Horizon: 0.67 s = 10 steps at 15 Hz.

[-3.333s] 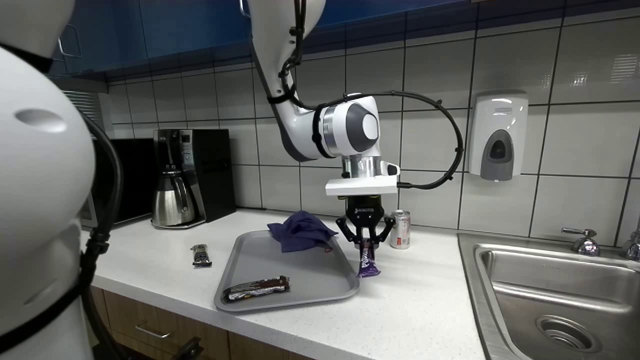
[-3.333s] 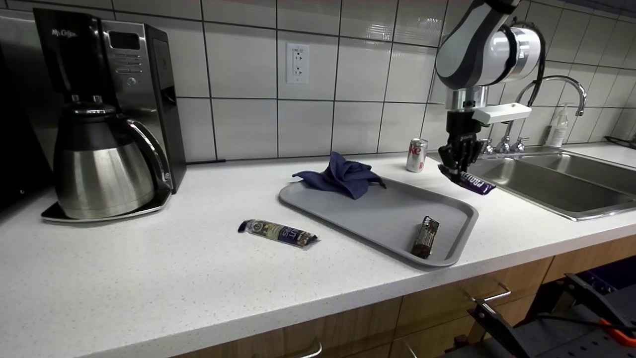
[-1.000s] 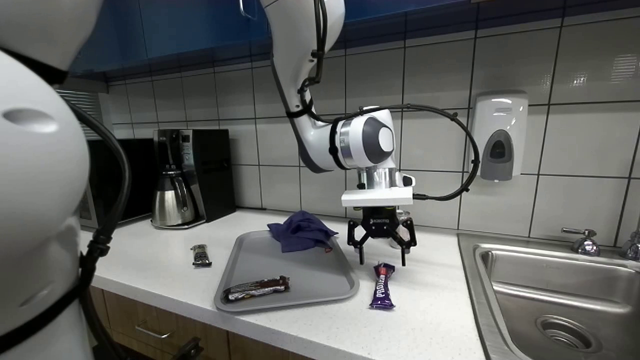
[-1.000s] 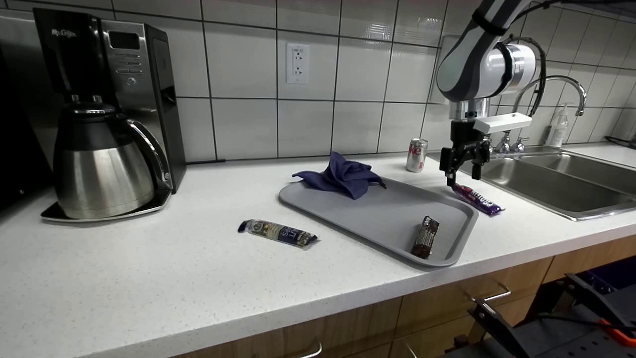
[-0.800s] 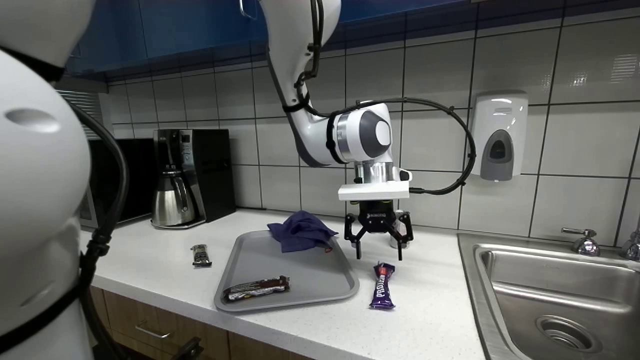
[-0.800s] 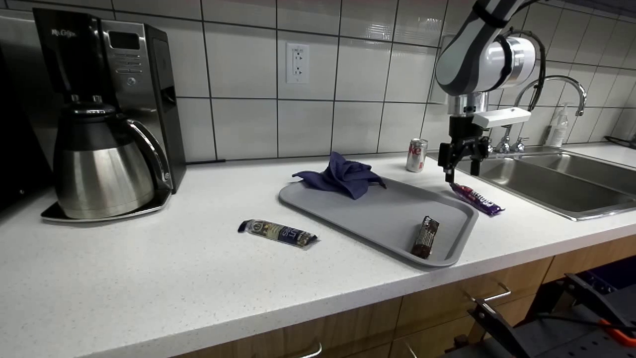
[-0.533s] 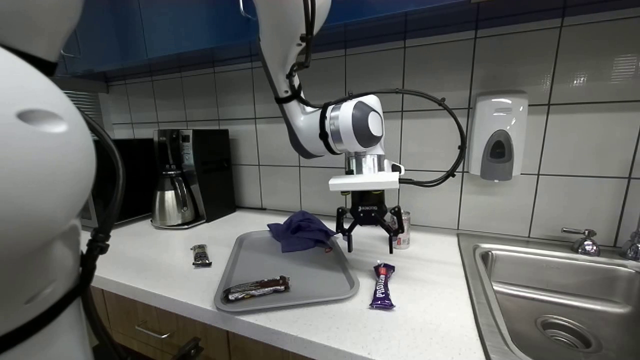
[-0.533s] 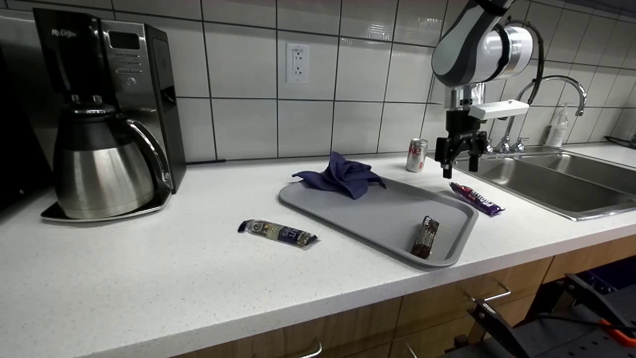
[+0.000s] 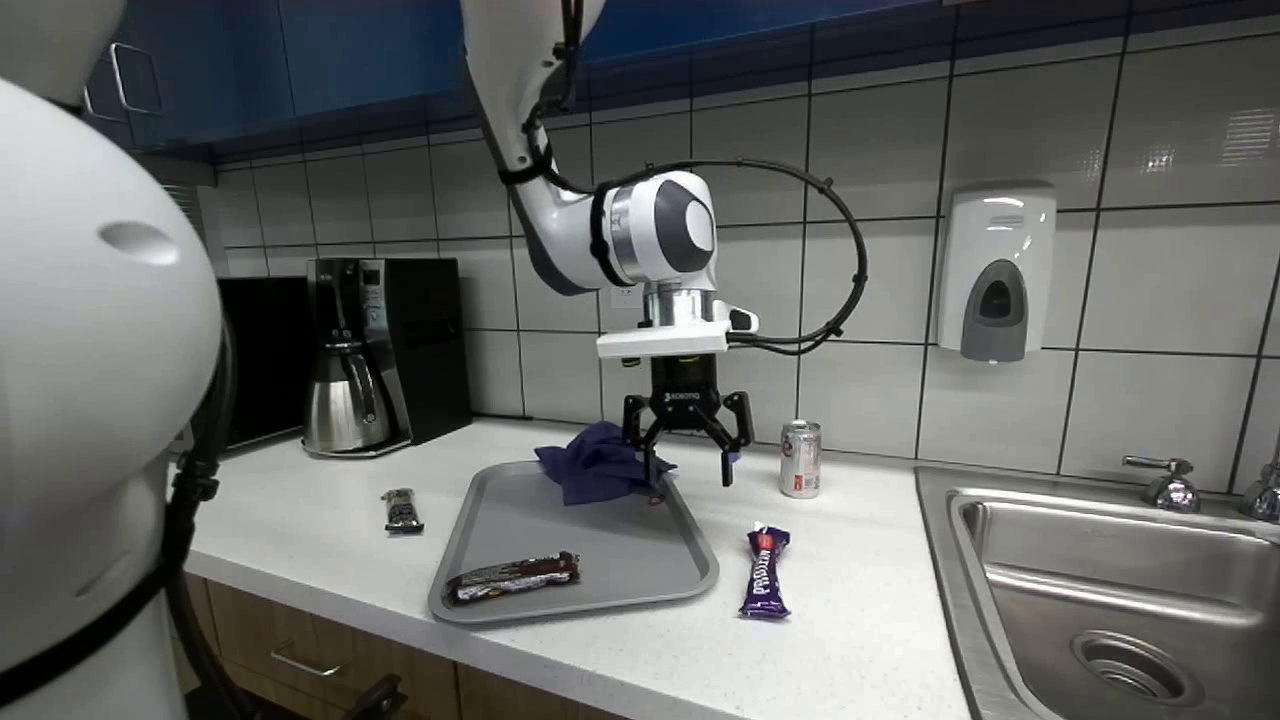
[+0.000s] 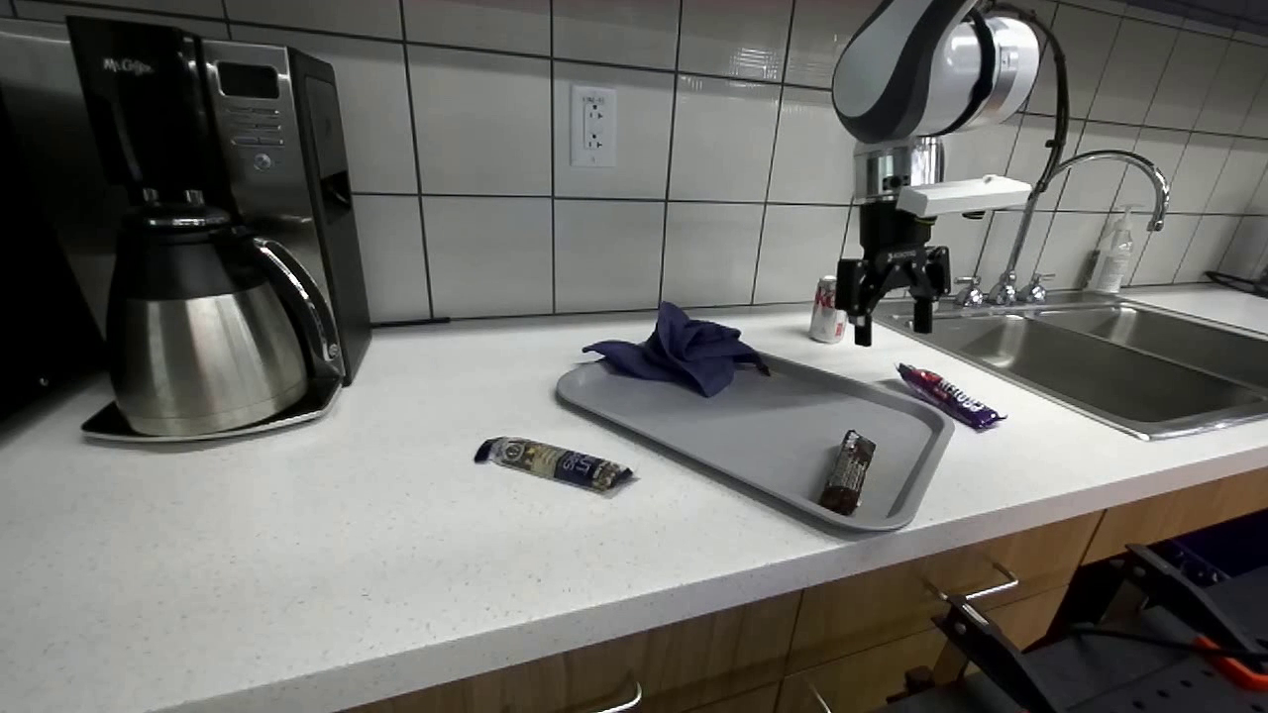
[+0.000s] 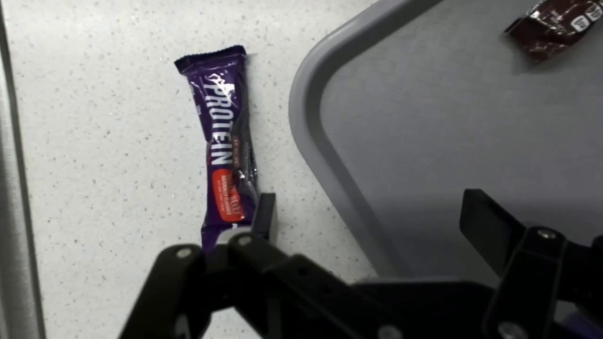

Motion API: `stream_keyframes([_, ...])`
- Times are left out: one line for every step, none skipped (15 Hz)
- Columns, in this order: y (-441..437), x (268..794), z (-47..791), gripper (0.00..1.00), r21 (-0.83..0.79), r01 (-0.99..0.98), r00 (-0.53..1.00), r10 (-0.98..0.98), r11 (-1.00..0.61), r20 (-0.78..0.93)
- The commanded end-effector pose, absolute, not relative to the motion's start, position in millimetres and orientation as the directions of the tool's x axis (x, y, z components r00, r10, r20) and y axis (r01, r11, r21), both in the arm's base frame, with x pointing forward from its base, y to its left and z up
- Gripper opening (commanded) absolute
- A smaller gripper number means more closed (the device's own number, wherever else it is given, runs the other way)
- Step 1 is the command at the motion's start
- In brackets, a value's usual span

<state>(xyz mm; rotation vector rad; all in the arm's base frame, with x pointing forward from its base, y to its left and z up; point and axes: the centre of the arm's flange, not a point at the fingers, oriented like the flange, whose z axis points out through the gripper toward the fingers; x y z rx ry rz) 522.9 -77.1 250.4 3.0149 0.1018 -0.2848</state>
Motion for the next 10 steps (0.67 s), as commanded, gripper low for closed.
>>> stream_keyframes([-47.1, 506.7, 269.7, 1.00, 0.129, -0.001, 0.984, -0.024, -0.992, -0.177])
stream_keyframes([-39.7, 504.6, 271.5, 1.00, 0.131, -0.023, 0.984, -0.046, -0.991, -0.171])
stream_keyframes([-33.7, 501.8, 272.6, 1.00, 0.134, -0.042, 0.984, -0.064, -0.990, -0.164])
stream_keyframes([-27.4, 499.2, 274.3, 1.00, 0.139, -0.059, 0.984, -0.081, -0.989, -0.160])
stream_keyframes([-22.0, 496.1, 275.7, 1.00, 0.137, -0.074, 0.983, -0.096, -0.988, -0.158])
stream_keyframes([-17.2, 492.6, 276.8, 1.00, 0.139, -0.092, 0.982, -0.113, -0.986, -0.151])
stream_keyframes([-12.8, 489.2, 277.5, 1.00, 0.139, -0.110, 0.980, -0.130, -0.984, -0.148])
stream_keyframes([-8.4, 485.4, 277.9, 1.00, 0.139, -0.128, 0.978, -0.148, -0.982, -0.146])
stream_keyframes([-5.0, 482.1, 278.0, 1.00, 0.138, -0.142, 0.976, -0.162, -0.980, -0.144])
stream_keyframes([-2.1, 478.3, 278.2, 1.00, 0.137, -0.161, 0.974, -0.179, -0.977, -0.137])
